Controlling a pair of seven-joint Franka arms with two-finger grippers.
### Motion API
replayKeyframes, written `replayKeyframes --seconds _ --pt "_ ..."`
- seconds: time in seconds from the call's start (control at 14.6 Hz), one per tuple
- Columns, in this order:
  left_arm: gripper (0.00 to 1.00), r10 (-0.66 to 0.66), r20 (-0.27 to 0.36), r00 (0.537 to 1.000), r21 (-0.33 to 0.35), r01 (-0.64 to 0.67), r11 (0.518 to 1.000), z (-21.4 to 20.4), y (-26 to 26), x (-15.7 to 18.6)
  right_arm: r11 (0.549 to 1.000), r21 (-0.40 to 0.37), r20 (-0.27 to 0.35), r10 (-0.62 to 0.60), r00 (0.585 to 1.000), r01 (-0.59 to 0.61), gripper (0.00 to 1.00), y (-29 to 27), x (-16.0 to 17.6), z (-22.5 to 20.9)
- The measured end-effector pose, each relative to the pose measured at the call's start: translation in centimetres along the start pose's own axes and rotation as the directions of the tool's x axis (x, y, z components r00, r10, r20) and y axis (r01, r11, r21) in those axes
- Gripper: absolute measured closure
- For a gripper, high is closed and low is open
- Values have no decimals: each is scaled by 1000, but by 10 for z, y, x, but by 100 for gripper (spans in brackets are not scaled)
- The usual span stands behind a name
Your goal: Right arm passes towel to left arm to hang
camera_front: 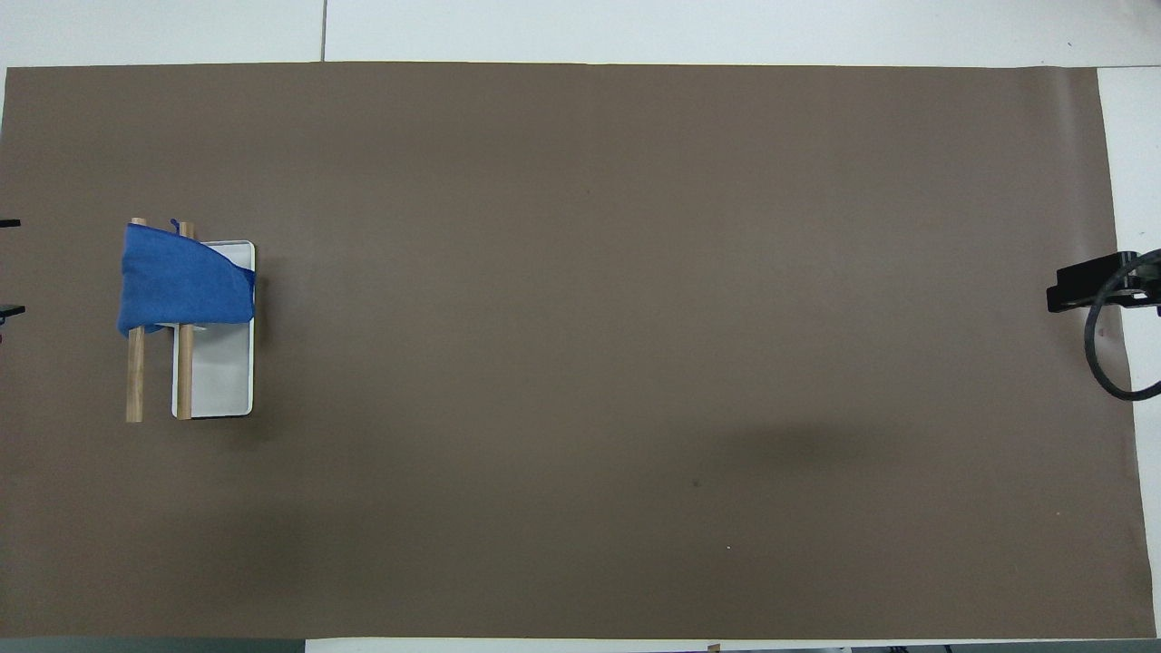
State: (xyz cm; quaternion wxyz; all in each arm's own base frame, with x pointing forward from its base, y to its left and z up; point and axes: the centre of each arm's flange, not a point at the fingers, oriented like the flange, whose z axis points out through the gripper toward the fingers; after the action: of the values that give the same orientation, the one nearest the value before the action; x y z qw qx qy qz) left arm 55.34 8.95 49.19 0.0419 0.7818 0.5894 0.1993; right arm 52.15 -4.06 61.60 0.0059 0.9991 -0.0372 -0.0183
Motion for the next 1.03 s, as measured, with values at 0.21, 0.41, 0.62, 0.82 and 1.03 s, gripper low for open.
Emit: replayKeyframes --seconds 0.21,0.41,0.62,0.82,1.03 --pt "0 242 16 970 -42 -242 969 -14 27 -47 1000 0 0 0 1000 0 0 0 0 0" --pt "0 448 20 894 -76 -445 892 -33 49 -90 1000 0 0 0 1000 0 0 0 0 0" --pt "0 642 32 766 -80 -638 766 -61 68 -121 1000 0 0 0 1000 0 0 0 0 0" --pt "0 769 97 632 -103 -762 639 -93 79 -129 1000 0 0 0 1000 0 0 0 0 0" --pt "0 860 167 483 -137 -852 505 -124 82 -120 1000 0 0 0 1000 0 0 0 0 0"
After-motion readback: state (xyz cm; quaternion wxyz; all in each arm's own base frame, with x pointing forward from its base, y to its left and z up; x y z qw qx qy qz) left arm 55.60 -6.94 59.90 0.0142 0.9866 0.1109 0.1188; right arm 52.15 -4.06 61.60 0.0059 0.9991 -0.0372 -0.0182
